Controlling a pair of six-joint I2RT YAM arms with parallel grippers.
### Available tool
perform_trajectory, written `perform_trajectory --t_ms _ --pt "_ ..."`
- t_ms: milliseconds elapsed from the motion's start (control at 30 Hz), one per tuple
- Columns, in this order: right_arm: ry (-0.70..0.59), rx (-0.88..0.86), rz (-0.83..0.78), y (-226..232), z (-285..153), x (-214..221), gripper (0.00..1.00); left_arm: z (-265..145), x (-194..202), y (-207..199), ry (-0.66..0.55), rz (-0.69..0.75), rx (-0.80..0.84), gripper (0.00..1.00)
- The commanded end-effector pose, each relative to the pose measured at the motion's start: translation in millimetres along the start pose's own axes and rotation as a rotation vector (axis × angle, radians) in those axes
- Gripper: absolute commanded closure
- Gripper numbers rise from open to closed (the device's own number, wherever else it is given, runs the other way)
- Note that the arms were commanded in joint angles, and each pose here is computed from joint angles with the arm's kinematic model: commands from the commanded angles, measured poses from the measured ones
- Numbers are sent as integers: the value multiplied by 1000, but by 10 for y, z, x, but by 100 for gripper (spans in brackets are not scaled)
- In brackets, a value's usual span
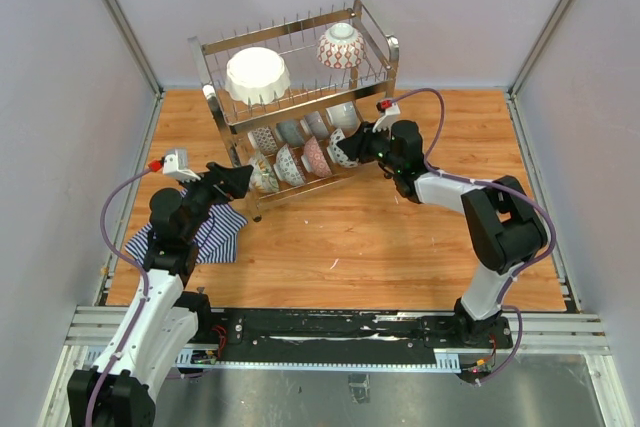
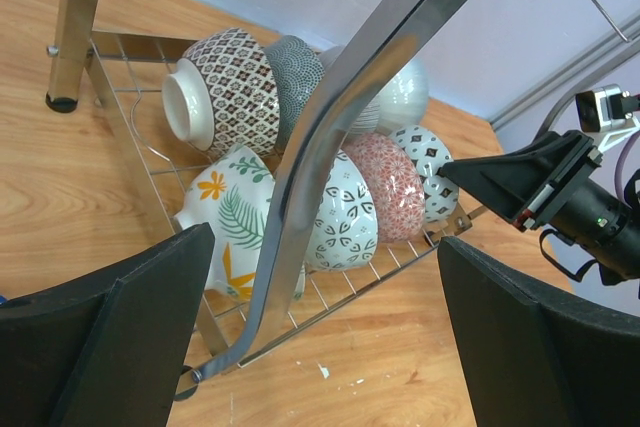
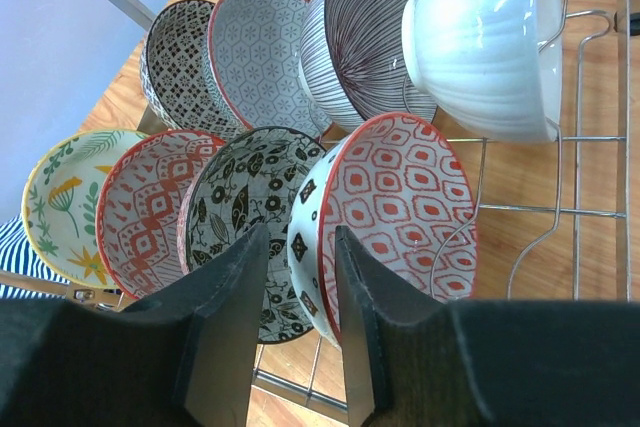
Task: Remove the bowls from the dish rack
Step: Pick up the bowl from the dish rack.
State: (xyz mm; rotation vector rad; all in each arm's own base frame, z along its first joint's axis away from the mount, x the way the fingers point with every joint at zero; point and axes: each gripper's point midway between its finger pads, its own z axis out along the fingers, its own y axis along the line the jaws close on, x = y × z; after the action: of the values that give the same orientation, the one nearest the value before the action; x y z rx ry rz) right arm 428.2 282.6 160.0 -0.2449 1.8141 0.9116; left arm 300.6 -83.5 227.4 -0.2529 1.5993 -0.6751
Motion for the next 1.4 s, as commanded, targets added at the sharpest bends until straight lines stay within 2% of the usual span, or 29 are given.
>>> perform_trajectory --t_ms 0,1033,1367 --pt "-12 -37 2 95 48 4 67 -7 -15 -16 -18 19 12 0" --pt "-41 -76 28 164 75 -45 95 1 -4 27 -22 21 -4 0" --pt "-74 -63 1 167 53 -177 99 10 1 29 -21 19 -4 0"
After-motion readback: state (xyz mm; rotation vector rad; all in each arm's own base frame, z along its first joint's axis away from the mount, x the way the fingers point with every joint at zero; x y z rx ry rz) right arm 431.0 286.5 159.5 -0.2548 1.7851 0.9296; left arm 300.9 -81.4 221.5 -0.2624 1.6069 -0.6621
